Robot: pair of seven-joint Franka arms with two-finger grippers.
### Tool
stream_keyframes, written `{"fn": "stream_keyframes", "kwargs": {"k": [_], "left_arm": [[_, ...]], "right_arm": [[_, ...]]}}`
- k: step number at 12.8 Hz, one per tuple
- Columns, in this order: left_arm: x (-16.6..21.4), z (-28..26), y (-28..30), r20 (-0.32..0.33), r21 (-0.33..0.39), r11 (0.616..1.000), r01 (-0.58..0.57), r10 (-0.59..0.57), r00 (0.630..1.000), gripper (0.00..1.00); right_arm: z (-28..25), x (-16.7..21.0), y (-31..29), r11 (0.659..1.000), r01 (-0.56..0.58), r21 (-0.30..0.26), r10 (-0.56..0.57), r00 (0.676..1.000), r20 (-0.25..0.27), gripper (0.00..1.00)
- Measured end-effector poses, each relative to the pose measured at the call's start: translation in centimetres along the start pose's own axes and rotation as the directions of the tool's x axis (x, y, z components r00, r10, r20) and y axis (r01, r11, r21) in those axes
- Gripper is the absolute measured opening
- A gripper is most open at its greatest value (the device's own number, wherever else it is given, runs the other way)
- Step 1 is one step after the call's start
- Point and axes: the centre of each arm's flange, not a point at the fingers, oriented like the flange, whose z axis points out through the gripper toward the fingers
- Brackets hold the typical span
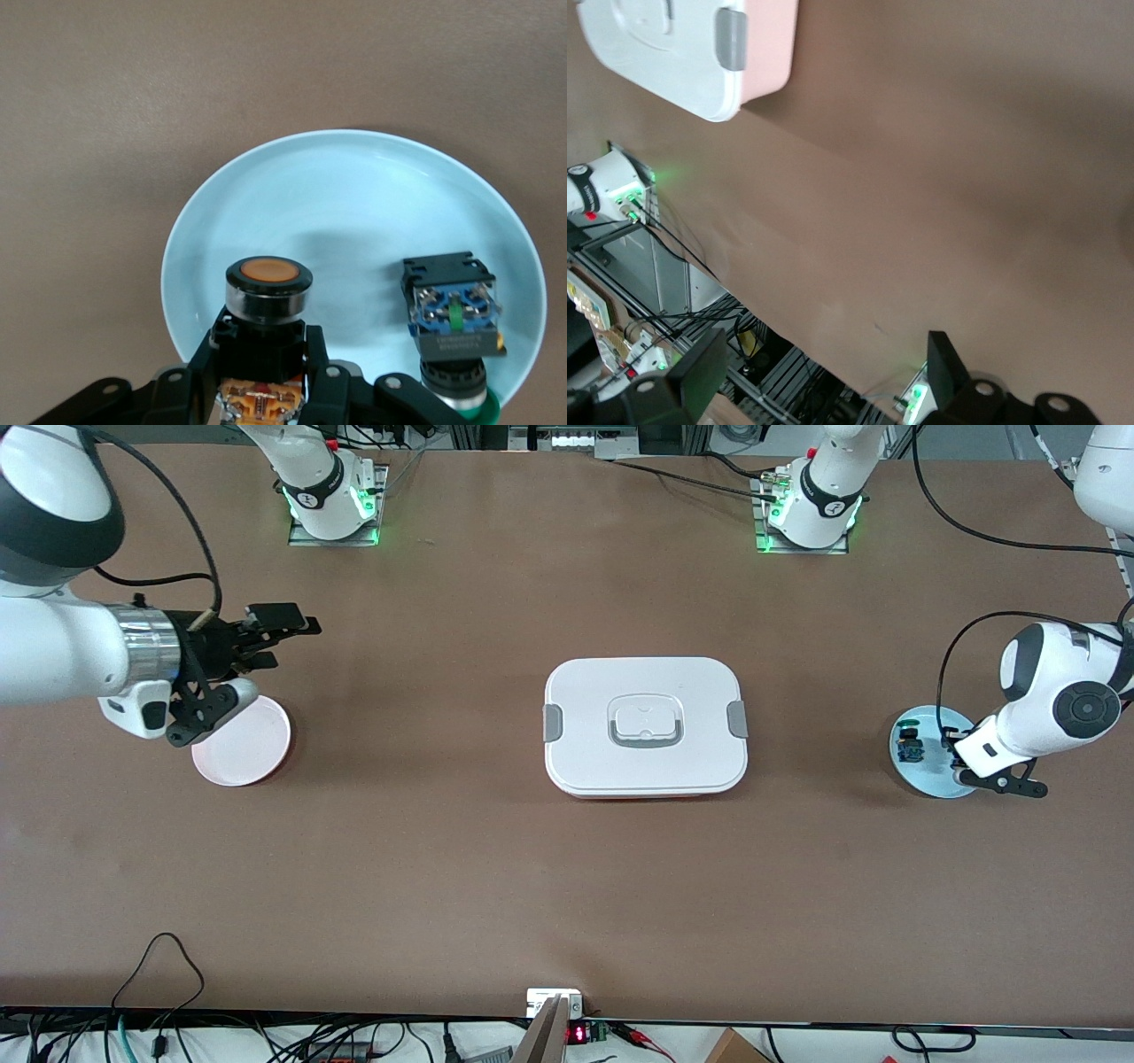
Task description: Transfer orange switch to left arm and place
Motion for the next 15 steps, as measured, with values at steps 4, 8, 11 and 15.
{"fn": "stream_keyframes", "kwargs": {"k": [4,8,11,15], "left_arm": [[-0.3,1.8,-0.3,0.024,-0.023,0.995,0.099,-0.099,0.995,0.41],[-0.3,1.8,-0.4,0.022,-0.023,0.993,0.117,-0.117,0.993,0.42],[-0.2,1.7,-0.4,0.019,-0.023,0.994,0.111,-0.111,0.994,0.66],[0.8,-0.1,-0.9,-0.021,-0.019,0.997,0.076,-0.077,0.997,1.0]], "right_arm": [[0.2,-0.6,0.8,0.989,-0.094,-0.113,0.099,0.994,0.04,1.0],[-2.5,-2.2,2.1,0.927,-0.214,-0.308,0.209,0.977,-0.048,1.0],[-6.6,-3.5,5.8,0.877,-0.351,-0.328,0.285,0.93,-0.233,1.0],[-9.6,-7.3,7.4,0.833,-0.451,-0.321,0.343,0.875,-0.341,1.0]]}}
